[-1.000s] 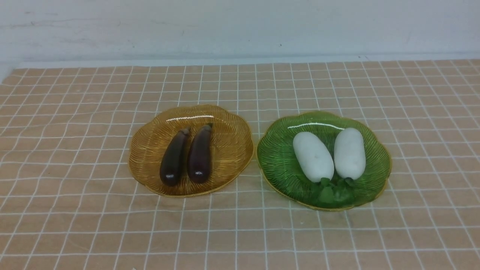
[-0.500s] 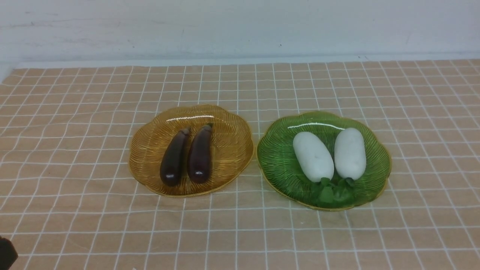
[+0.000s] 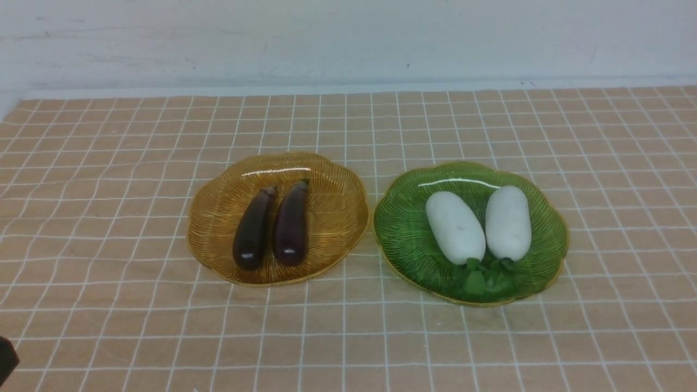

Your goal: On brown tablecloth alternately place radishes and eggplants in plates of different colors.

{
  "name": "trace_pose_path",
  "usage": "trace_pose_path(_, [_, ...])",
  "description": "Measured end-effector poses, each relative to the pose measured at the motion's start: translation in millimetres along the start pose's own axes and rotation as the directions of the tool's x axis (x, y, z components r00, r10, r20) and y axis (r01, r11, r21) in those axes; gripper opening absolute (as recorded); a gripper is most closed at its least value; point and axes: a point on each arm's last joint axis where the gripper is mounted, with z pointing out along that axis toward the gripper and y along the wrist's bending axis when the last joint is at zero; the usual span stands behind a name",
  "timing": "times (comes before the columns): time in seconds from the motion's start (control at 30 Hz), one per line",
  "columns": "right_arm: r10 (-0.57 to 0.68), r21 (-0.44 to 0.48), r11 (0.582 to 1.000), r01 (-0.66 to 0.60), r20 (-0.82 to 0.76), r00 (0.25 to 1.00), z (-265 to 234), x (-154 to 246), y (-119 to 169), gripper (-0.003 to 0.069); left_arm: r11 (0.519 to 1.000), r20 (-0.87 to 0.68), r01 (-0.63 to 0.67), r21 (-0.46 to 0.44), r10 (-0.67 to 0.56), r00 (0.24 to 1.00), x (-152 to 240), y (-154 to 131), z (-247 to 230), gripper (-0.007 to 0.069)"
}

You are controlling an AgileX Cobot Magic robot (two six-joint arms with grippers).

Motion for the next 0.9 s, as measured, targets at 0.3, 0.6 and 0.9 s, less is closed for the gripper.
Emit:
trace_pose_path(0.3, [0.0,0.0,1.0,0.0,-0.004,1.0,0.0,0.6,0.0,-0.0015,0.999,-0.142,0.029,-0.035,-0.033,0.989,41.2,-0.9,10.5,-0.0004])
trace_pose_path(0.6, [-0.02,0.0,1.0,0.02,-0.005,1.0,0.0,0.6,0.0,-0.0015,0.999,-0.142,0.03,-0.035,-0.035,0.989,41.2,-0.9,10.5,-0.0004])
trace_pose_path(0.9, [-0.02,0.0,1.0,0.02,-0.005,1.0,0.0,0.6,0.0,-0.0015,0.999,-0.142,0.031,-0.035,-0.036,0.989,41.2,-0.9,10.5,-0.0004])
